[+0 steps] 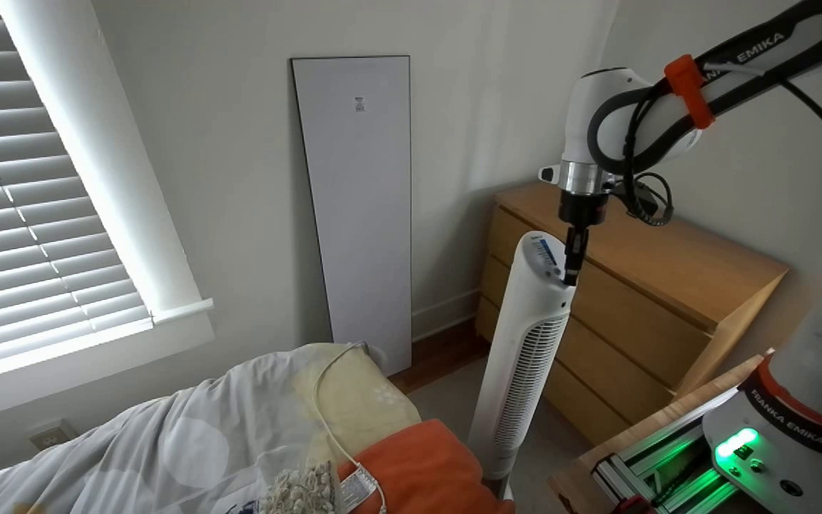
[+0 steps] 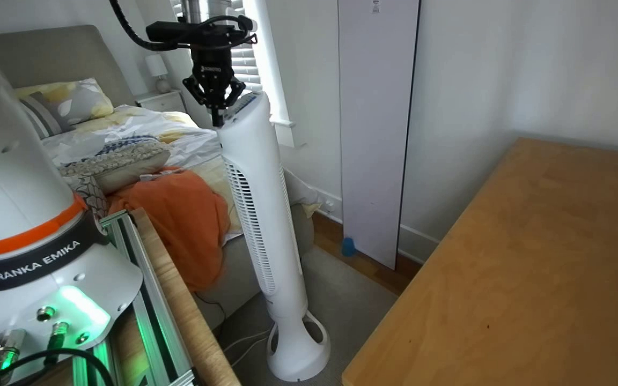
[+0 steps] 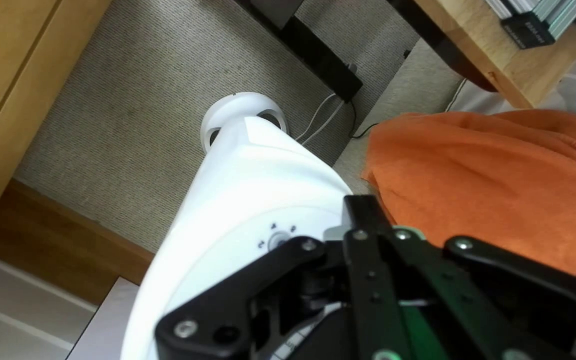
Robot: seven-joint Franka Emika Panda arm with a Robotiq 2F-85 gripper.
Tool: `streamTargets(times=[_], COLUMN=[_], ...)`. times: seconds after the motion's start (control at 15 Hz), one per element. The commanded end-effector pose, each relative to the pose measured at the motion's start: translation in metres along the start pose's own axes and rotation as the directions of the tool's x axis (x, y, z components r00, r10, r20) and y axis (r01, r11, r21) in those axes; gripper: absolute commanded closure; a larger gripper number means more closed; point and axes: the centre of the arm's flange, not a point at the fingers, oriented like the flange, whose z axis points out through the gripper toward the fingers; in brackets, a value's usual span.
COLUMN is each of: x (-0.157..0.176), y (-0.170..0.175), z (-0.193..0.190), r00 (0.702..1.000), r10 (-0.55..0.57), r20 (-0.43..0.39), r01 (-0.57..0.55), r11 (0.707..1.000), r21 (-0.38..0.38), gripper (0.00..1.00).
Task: Press a button on the air con
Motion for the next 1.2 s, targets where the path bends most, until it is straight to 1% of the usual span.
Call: streamTargets(times=[0.0,0.33,0.47,0.73,0.8,0.93,1.13], x=[0.0,0.006,0.009,0.015,0.016,0.017,0.015], y=[0.002,0.003,0.004,0.009,0.012,0.012,0.008], z=[0.003,0.018,0.028,0.055,0.061,0.058,0.027], r00=[1.0,1.0,1.0,0.997,0.996,0.995,0.997], r10=[-0.009,-0.017,-0.023,-0.028,-0.024,-0.024,-0.012], r20=[-0.016,-0.006,0.008,0.077,0.091,0.094,0.07], r01=[0.009,0.017,0.023,0.024,0.021,0.02,0.011], r11=[1.0,1.0,1.0,0.999,0.999,0.999,1.0], r21=[-0.002,0.0,0.012,0.047,0.043,0.044,0.025], gripper=[1.0,1.0,1.0,1.0,1.0,1.0,1.0])
